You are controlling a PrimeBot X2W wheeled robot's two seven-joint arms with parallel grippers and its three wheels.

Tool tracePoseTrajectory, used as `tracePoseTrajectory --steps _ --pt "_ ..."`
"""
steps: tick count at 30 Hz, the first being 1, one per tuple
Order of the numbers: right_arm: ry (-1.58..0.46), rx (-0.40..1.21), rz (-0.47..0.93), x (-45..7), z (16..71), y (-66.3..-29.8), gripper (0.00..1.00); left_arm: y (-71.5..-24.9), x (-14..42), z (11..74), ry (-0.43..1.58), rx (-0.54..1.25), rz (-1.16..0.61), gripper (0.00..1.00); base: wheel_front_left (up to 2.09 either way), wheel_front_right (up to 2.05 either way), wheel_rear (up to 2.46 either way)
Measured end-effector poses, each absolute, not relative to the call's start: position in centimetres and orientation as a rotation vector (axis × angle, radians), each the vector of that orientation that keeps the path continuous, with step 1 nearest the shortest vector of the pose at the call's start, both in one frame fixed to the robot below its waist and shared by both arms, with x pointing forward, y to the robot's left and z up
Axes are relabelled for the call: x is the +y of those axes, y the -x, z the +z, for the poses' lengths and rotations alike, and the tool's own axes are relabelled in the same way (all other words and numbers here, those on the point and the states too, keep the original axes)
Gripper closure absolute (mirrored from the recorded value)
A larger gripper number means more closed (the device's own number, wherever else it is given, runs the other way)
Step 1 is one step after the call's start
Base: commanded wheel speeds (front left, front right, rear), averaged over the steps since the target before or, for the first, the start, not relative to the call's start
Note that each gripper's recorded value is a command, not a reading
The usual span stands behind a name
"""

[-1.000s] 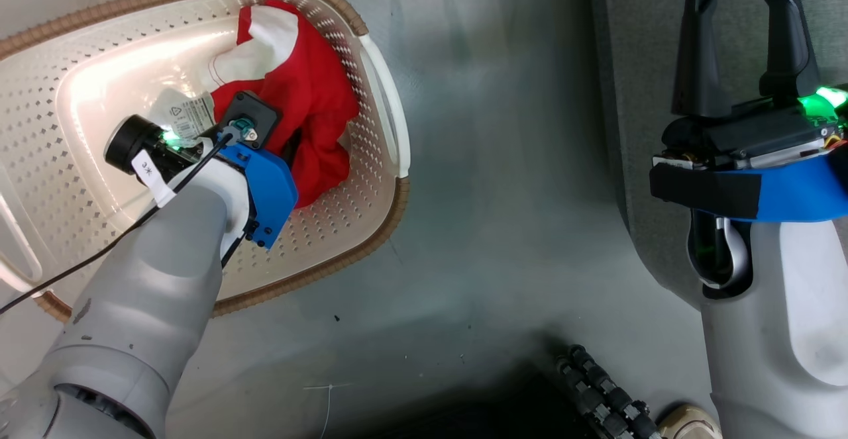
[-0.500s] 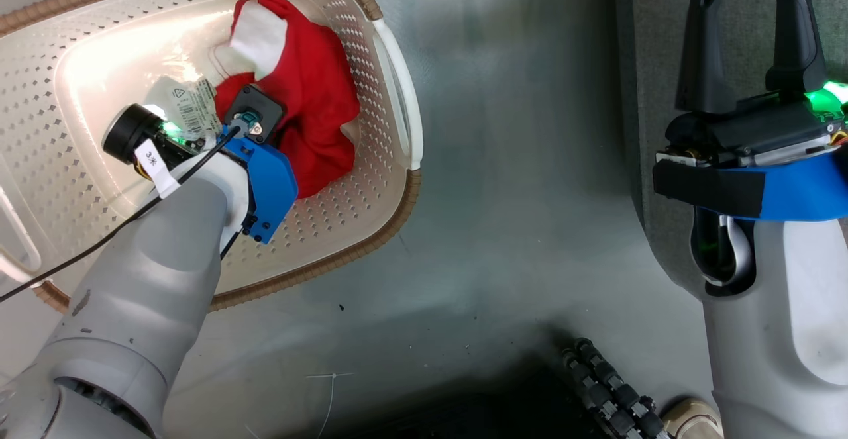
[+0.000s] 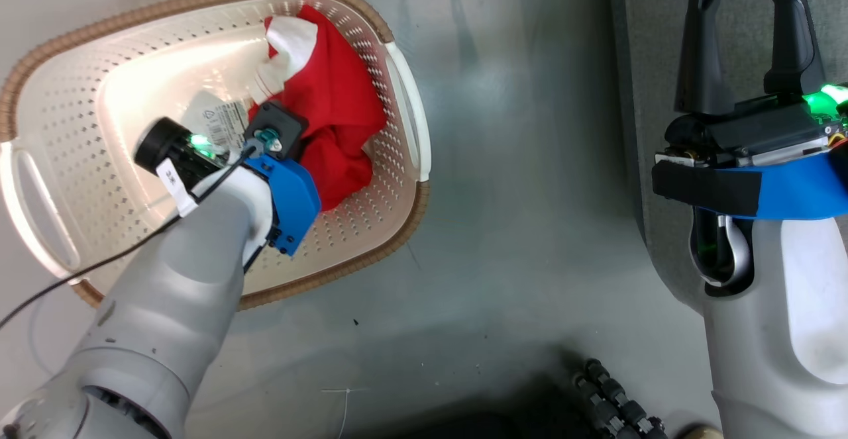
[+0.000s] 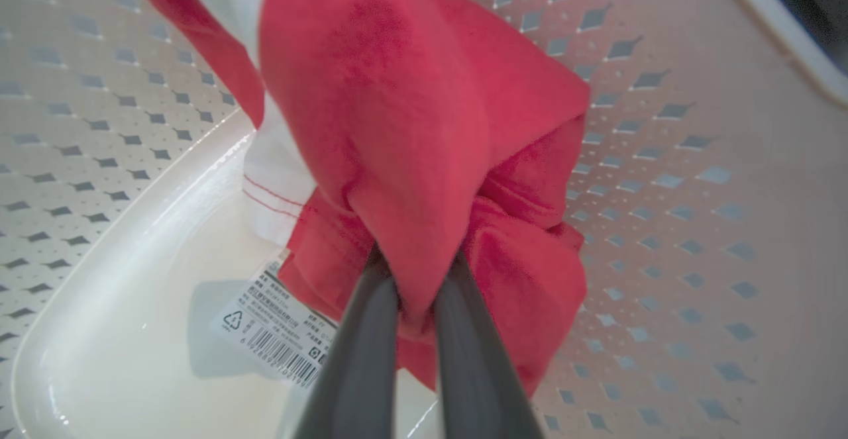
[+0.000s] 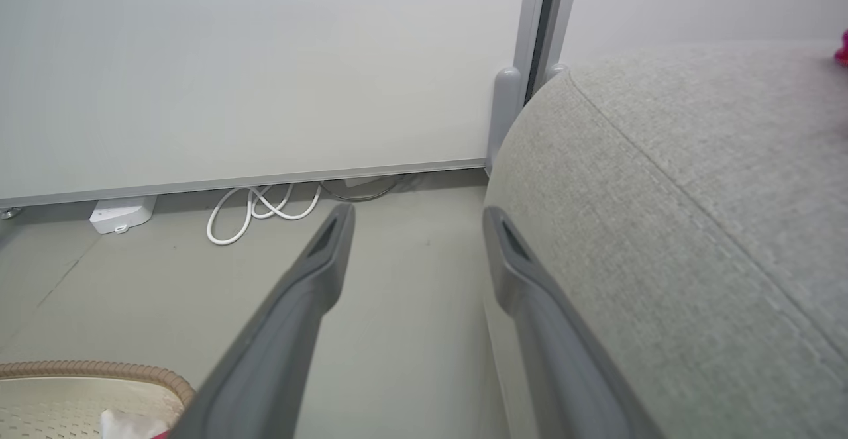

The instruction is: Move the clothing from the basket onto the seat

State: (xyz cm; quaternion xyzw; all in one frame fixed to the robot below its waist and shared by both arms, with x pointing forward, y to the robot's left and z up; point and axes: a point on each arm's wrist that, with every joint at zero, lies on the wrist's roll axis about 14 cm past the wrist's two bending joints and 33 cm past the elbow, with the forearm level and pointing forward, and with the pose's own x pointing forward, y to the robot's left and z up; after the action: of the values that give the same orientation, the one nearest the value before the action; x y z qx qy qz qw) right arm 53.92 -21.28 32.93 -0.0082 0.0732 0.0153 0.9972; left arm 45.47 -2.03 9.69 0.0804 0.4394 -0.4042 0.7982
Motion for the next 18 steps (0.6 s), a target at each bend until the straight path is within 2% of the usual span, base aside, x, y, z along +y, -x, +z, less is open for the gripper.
tracePoseTrajectory --steps 18 --pt "-0.013 0.072 0.048 -19.8 38.1 -53.3 0.0 -45.5 -3.5 19.2 -0.001 0.767 -0.821 1.0 0.0 0.0 0.0"
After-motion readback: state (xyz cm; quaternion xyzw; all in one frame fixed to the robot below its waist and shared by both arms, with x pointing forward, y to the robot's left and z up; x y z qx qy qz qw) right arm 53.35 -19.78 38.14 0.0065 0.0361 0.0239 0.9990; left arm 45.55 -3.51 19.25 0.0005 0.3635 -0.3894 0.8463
